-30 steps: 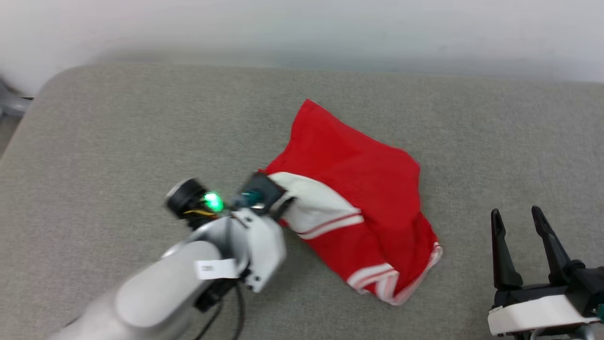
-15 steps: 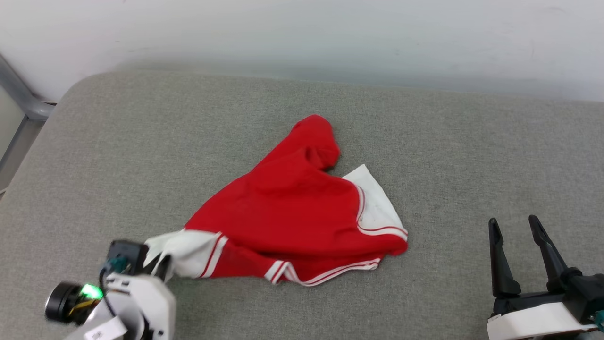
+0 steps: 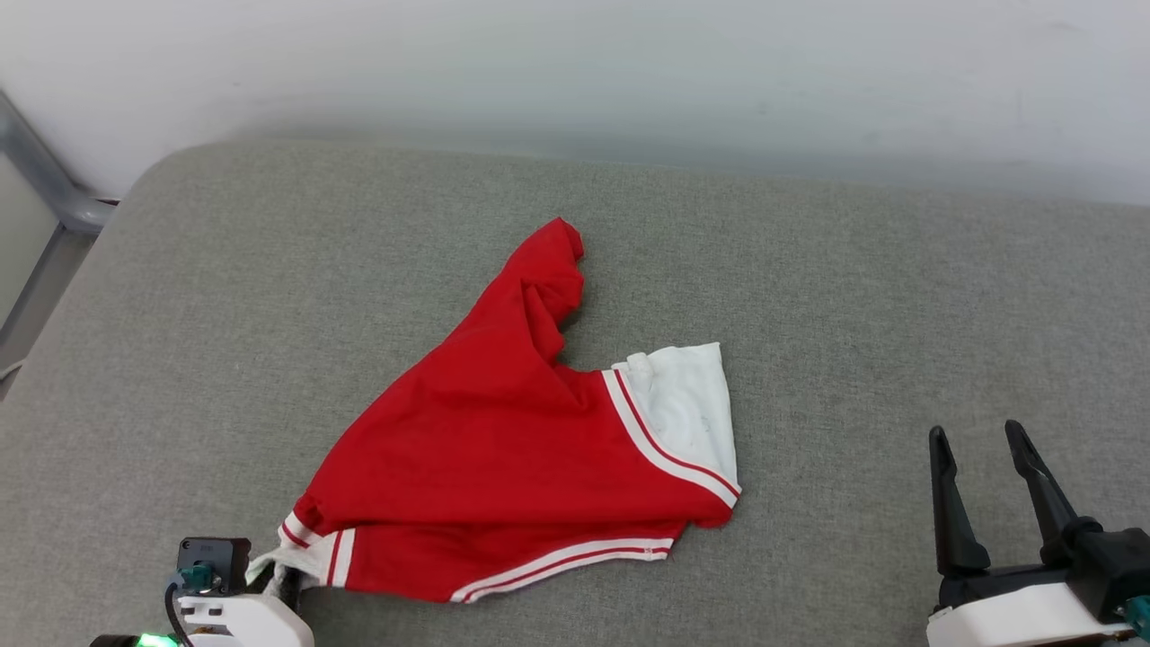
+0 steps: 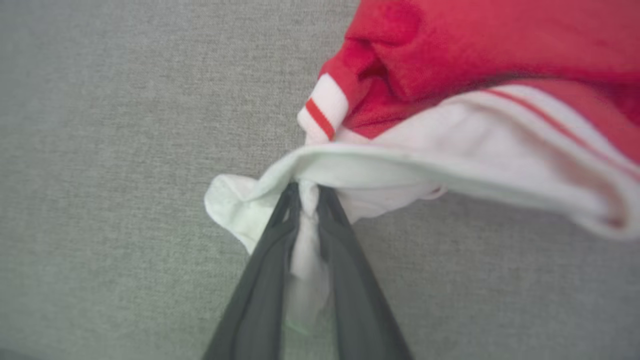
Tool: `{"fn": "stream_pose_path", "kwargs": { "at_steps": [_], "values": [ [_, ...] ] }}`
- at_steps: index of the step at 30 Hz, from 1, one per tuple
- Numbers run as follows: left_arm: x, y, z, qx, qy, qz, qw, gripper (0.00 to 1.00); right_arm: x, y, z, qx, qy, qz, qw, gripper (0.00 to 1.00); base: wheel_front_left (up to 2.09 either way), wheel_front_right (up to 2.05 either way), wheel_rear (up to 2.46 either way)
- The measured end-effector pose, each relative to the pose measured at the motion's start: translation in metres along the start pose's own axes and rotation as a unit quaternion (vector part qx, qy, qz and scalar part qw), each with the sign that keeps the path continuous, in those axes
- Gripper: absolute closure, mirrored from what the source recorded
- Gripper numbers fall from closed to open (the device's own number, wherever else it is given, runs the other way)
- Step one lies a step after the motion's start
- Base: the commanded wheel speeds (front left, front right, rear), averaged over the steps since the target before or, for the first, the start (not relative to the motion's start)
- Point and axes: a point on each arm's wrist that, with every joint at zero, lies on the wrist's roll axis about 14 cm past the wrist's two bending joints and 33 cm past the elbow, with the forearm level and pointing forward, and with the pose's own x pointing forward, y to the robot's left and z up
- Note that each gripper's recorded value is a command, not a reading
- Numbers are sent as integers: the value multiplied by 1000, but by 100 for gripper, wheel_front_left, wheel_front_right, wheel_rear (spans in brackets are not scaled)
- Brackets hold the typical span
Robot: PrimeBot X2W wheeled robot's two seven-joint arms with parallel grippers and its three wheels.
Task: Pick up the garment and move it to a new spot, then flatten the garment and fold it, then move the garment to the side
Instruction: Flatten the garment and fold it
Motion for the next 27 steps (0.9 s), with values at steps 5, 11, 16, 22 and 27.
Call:
{"fn": "stream_pose_path", "kwargs": {
  "at_steps": [5, 11, 16, 22, 27],
  "values": [
    [-4, -3, 28, -3, -77, 8, 997, 0, -3, 2, 8, -2, -10, 3, 1000, 0, 0, 0, 0],
    [-24, 6, 79, 7, -185, 47, 982, 0, -5, 3, 21, -8, -28, 4, 1000, 0, 0, 0, 0],
    [-51, 14, 108, 19, -253, 84, 964, 0, -1, 8, 35, -26, -49, 14, 998, 0, 0, 0, 0],
    [-84, 11, 134, 20, -325, 114, 939, 0, 19, 19, 68, -49, -100, 37, 993, 0, 0, 0, 0],
    [-94, 8, 138, 16, -347, 128, 929, 0, 44, 32, 99, -72, -146, 77, 984, 0, 0, 0, 0]
  ]
}}
